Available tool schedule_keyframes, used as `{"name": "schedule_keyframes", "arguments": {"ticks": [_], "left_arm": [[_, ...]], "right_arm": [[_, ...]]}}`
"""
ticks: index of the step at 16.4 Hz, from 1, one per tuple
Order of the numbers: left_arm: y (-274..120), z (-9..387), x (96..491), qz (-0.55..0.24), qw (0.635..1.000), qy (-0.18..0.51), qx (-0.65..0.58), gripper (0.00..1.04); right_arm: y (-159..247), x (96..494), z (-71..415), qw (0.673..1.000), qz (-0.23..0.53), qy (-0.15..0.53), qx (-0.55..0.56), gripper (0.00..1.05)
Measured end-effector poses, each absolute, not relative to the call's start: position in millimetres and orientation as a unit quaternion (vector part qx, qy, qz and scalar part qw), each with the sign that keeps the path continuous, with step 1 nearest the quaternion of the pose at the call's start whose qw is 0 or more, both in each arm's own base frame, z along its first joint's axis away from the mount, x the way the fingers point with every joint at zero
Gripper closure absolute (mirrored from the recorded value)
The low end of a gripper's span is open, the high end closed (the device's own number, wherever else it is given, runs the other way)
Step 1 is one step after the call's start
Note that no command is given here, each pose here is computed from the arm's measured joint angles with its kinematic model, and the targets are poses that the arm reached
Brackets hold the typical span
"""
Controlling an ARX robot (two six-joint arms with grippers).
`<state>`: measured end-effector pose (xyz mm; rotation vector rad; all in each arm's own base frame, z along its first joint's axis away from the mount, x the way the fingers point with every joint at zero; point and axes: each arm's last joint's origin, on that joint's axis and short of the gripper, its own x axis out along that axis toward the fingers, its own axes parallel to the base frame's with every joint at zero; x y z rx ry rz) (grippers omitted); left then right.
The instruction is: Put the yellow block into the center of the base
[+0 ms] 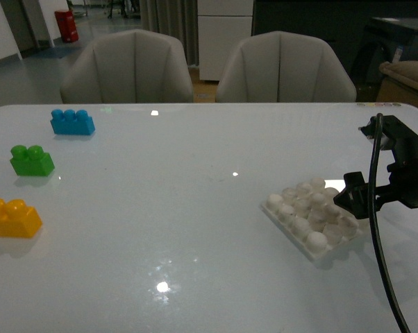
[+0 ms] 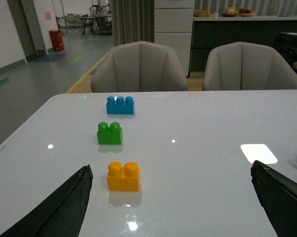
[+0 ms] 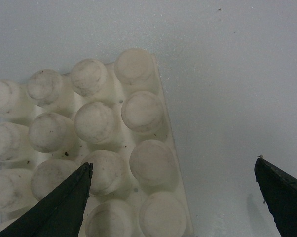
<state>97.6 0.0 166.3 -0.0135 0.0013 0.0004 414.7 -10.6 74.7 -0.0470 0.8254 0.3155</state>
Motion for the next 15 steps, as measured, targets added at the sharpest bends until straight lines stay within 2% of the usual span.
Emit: {"name": "schedule_keyframes", "arguments": {"ticks": [8, 15], "left_arm": [[0.0, 166.3, 97.6, 0.000, 1.000, 0.000, -0.007, 0.07], [0.0, 166.3, 97.6, 0.000, 1.000, 0.001, -0.007, 0.07]], "right_arm": [[3.4, 408.8, 58.8, 0.893, 0.185, 0.411, -0.017, 0.06], [11.7, 408.5, 50.9, 0.888, 0.173, 0.425, -0.003, 0.06]]}}
